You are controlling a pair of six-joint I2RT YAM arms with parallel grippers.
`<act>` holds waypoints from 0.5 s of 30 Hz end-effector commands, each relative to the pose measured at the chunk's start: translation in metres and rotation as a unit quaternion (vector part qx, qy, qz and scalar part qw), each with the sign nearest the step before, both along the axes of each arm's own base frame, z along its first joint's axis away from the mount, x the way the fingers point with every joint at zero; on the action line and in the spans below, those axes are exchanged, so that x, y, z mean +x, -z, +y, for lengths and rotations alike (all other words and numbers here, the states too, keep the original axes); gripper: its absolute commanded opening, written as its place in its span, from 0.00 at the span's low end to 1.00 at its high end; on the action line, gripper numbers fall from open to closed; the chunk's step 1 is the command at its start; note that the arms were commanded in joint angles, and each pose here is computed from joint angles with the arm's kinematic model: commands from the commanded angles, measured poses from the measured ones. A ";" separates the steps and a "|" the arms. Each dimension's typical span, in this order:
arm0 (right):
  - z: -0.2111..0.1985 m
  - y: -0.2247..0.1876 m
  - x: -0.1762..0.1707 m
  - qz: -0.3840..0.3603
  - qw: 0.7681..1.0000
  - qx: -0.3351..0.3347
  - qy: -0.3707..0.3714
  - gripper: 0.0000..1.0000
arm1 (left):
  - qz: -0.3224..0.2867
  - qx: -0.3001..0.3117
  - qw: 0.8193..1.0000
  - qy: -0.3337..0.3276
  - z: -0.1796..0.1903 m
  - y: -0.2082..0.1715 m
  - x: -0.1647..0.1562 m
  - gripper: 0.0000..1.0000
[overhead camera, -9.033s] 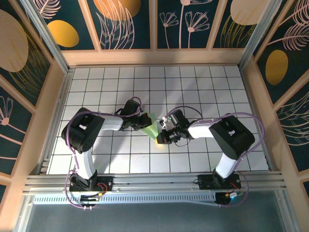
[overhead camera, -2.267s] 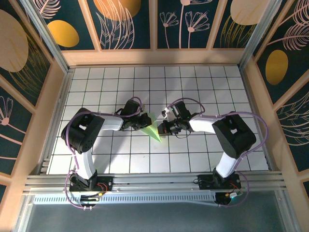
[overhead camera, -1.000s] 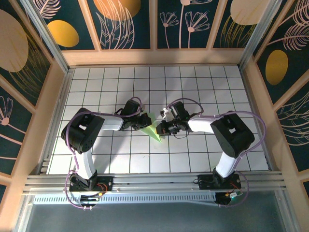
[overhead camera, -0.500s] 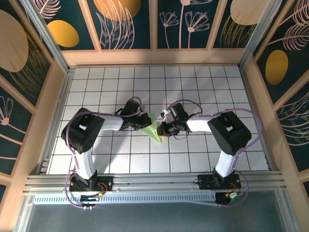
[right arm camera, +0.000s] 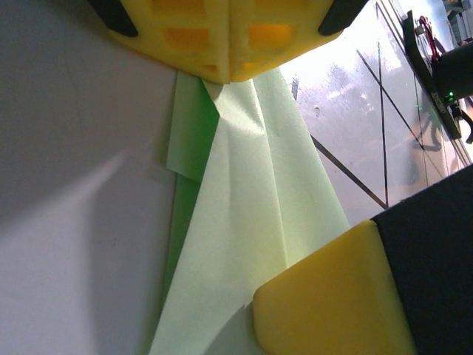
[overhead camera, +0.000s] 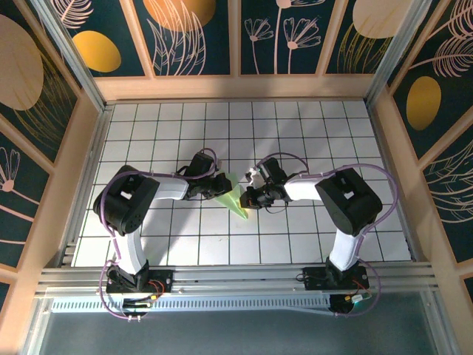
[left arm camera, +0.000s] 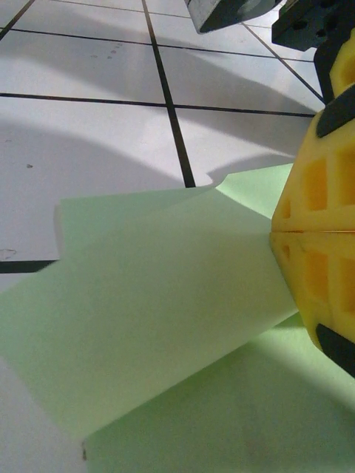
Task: Fold a paper plane with a square sheet of paper (fold left side to right side)
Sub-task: Fourth fold the wing at the center of the table.
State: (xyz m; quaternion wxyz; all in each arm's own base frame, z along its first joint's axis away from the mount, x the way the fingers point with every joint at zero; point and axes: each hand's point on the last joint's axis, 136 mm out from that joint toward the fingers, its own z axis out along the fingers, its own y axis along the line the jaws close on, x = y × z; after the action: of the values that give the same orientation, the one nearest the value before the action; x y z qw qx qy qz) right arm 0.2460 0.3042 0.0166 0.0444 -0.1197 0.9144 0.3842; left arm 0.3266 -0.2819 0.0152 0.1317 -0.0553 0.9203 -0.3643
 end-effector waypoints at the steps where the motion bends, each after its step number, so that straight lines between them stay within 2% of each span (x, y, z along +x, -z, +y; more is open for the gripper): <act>1: -0.019 0.029 -0.008 0.021 0.997 -0.072 0.010 0.00 | -0.022 0.032 0.999 -0.021 0.011 -0.015 0.010 0.10; 5: -0.026 0.035 -0.008 0.020 0.995 -0.095 0.012 0.00 | -0.066 0.028 0.997 -0.035 0.015 -0.044 0.018 0.13; 8: -0.029 0.037 -0.008 0.020 0.994 -0.104 0.015 0.00 | -0.095 0.003 0.995 -0.033 0.016 -0.064 0.012 0.11; 15: -0.035 0.045 -0.010 0.022 0.991 -0.128 0.015 0.00 | -0.087 -0.069 0.994 0.003 -0.001 -0.066 -0.026 0.06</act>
State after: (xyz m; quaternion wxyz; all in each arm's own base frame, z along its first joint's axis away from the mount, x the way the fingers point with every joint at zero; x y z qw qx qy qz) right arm 0.2472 0.3033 0.0149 0.0423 -0.1195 0.9233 0.3626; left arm 0.3162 -0.2697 0.0815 0.2231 -0.0438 0.8880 -0.3998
